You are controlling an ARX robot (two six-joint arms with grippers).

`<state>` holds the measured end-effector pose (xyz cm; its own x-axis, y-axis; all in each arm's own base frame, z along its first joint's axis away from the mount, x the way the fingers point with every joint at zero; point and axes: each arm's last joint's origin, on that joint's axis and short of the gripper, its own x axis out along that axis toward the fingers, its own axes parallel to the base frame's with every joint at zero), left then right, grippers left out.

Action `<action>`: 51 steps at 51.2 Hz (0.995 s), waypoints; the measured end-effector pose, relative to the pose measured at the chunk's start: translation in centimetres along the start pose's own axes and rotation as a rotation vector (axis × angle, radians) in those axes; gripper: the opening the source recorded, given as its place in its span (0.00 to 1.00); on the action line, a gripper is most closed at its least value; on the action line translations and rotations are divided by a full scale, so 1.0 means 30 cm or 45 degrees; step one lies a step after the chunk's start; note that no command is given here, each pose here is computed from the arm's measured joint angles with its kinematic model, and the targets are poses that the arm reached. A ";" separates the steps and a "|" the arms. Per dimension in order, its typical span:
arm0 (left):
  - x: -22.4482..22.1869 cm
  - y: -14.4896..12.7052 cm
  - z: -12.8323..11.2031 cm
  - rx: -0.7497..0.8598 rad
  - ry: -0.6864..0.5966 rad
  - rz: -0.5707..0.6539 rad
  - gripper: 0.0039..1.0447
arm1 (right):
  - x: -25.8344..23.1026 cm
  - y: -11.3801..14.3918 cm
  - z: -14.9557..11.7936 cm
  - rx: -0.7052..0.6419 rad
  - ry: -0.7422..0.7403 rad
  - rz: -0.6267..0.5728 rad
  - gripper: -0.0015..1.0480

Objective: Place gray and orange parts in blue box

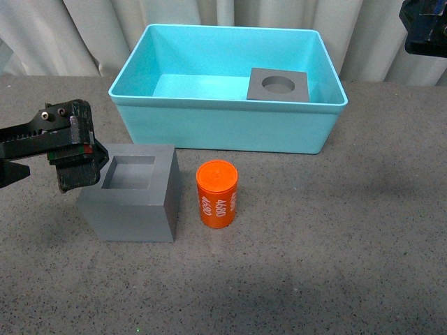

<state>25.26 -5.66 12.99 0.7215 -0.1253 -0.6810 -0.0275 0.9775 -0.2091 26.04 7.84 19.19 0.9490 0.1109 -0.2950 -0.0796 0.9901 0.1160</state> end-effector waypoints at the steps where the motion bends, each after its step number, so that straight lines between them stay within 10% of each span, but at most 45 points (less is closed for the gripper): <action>1: 0.004 0.000 0.000 0.001 0.003 0.006 0.94 | 0.000 0.000 0.000 0.000 0.000 0.000 0.91; 24: 0.138 -0.019 0.003 0.072 0.129 0.109 0.94 | 0.000 0.000 0.000 0.000 0.000 0.000 0.91; 51: 0.116 -0.053 0.026 0.022 0.073 0.089 0.16 | 0.000 0.000 0.000 0.000 0.000 0.000 0.91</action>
<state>28.36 -7.51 11.49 0.6774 -0.0653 -0.7327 -0.0644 0.9870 -0.1475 26.04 7.84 19.19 0.9491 0.1105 -0.2950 -0.0792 0.9901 0.1159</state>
